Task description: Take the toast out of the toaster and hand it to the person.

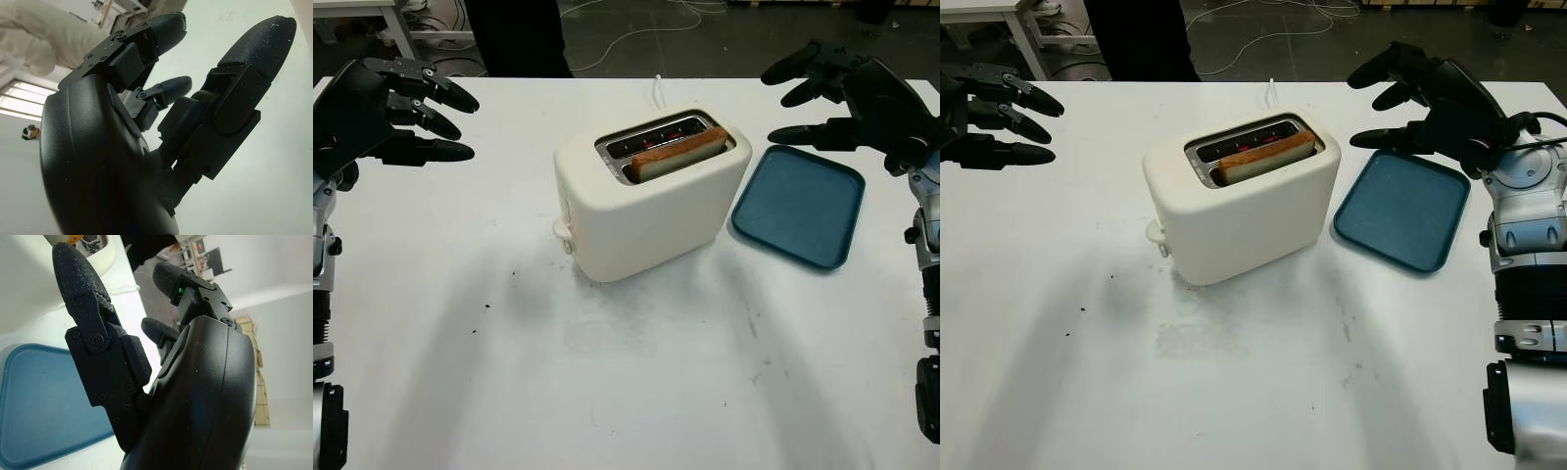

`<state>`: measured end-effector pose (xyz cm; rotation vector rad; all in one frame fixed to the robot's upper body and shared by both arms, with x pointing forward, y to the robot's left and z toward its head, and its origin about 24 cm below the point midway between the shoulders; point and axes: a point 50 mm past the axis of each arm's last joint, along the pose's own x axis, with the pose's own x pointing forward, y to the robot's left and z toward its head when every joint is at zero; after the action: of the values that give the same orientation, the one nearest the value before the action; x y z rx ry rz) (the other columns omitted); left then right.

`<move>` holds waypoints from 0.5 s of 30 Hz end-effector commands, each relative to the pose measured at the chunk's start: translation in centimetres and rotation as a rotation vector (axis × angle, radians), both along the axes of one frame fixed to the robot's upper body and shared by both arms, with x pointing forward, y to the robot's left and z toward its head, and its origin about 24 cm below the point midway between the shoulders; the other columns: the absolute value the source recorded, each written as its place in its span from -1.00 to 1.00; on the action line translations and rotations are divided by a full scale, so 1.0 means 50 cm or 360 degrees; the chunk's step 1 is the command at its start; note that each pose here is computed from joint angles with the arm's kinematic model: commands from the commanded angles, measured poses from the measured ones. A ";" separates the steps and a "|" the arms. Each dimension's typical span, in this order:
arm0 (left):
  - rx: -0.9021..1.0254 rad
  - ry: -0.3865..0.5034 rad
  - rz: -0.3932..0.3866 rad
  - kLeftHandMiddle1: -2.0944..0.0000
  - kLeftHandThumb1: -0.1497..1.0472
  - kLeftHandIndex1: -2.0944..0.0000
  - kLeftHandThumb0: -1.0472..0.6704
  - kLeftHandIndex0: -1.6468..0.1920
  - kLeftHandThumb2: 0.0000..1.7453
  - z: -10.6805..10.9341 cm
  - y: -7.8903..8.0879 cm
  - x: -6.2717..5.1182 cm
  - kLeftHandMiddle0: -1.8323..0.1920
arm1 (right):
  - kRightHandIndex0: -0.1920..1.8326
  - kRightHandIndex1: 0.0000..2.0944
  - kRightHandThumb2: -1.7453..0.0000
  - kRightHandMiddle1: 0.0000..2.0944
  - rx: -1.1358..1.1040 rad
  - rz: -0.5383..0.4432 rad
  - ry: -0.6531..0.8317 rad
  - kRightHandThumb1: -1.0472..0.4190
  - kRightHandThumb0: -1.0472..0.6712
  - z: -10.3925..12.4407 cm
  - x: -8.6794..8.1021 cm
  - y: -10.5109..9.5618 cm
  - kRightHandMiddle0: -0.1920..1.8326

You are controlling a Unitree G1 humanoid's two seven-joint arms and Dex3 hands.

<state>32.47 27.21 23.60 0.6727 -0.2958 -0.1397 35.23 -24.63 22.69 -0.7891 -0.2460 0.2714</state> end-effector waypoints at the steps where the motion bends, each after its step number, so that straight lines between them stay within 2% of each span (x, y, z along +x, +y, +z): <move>1: -0.0016 -0.0002 -0.0018 0.18 0.21 0.41 -1.00 -0.13 -1.00 -0.002 -0.002 0.000 0.04 | -0.70 0.17 1.00 -0.12 0.0007 0.0006 -0.0011 -0.67 -0.80 -0.001 -0.003 -0.004 -0.57; 15: -0.0026 -0.0014 -0.0009 0.18 0.22 0.40 -1.00 -0.13 -1.00 0.000 -0.001 0.001 0.03 | -0.72 0.18 1.00 -0.11 0.0033 0.0012 0.0003 -0.67 -0.80 -0.004 -0.004 -0.006 -0.59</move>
<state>32.48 27.20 23.59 0.6721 -0.2961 -0.1400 35.21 -24.61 22.68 -0.7727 -0.2497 0.2788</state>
